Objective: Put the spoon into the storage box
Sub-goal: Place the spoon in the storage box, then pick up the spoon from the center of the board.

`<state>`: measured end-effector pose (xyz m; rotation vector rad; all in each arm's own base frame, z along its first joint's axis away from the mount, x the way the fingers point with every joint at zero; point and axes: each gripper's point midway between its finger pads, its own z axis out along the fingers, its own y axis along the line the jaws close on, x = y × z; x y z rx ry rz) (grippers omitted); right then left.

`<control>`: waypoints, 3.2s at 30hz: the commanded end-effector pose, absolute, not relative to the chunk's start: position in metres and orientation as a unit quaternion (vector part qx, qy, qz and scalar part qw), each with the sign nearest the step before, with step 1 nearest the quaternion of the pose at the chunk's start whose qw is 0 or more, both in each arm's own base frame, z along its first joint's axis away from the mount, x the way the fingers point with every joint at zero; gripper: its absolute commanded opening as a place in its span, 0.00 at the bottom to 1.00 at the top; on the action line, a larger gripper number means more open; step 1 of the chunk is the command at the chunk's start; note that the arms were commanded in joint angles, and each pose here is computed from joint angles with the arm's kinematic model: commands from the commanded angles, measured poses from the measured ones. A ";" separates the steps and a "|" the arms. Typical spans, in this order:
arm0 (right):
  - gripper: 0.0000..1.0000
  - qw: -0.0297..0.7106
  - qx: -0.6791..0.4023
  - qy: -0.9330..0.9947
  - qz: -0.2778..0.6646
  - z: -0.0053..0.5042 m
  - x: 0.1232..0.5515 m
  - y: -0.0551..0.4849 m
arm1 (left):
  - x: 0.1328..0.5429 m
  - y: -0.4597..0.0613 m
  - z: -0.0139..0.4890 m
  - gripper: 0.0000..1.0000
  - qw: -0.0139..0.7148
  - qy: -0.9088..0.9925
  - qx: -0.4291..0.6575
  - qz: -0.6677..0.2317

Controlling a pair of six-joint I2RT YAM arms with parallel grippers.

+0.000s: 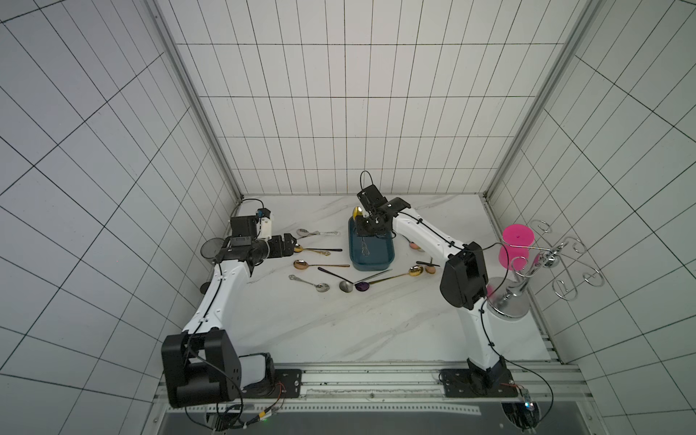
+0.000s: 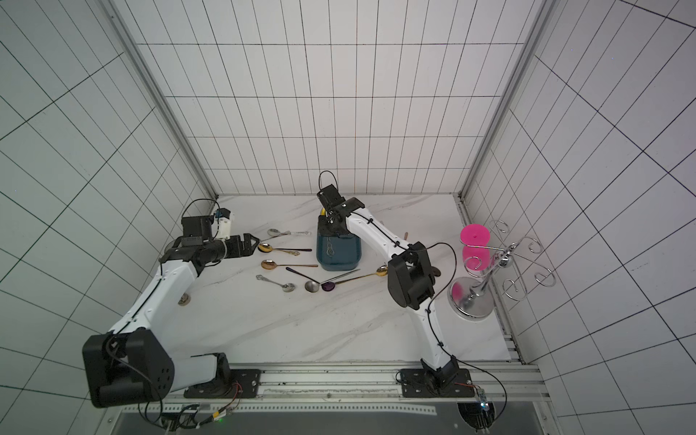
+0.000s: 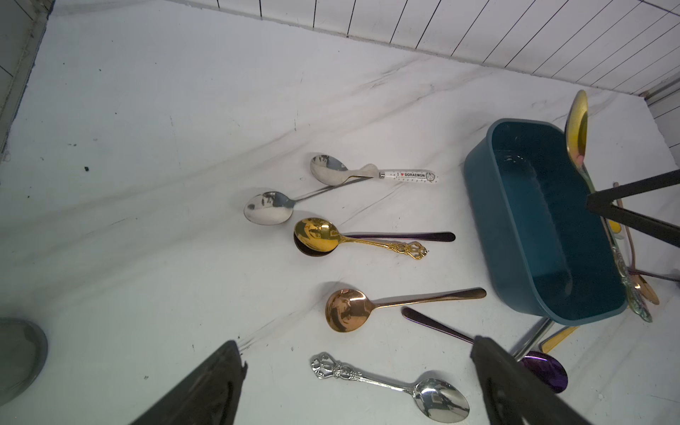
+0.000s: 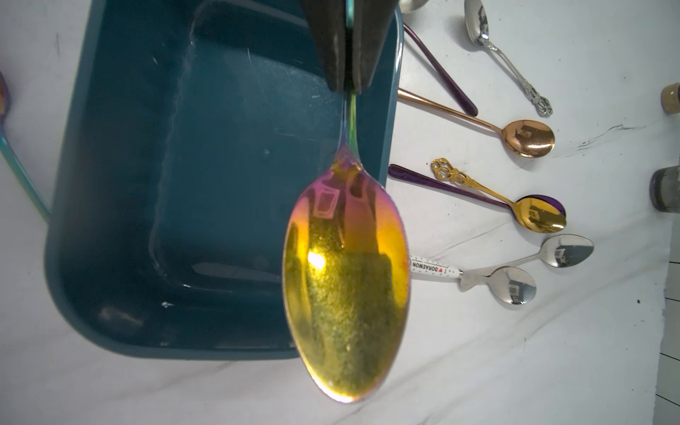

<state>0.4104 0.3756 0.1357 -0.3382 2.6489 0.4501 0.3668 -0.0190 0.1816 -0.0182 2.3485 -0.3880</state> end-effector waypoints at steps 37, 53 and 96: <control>0.22 0.196 -0.095 0.965 0.148 0.096 0.417 0.364 | 0.359 -0.034 0.111 0.82 0.242 0.944 -0.057 -0.219; 0.46 0.290 -0.112 0.944 0.110 0.188 0.404 0.277 | 0.369 -0.038 0.077 0.68 0.195 0.946 -0.090 -0.243; 0.99 0.449 -0.090 0.888 0.054 0.294 0.368 0.150 | 0.374 -0.042 0.013 0.38 0.066 0.960 -0.115 -0.245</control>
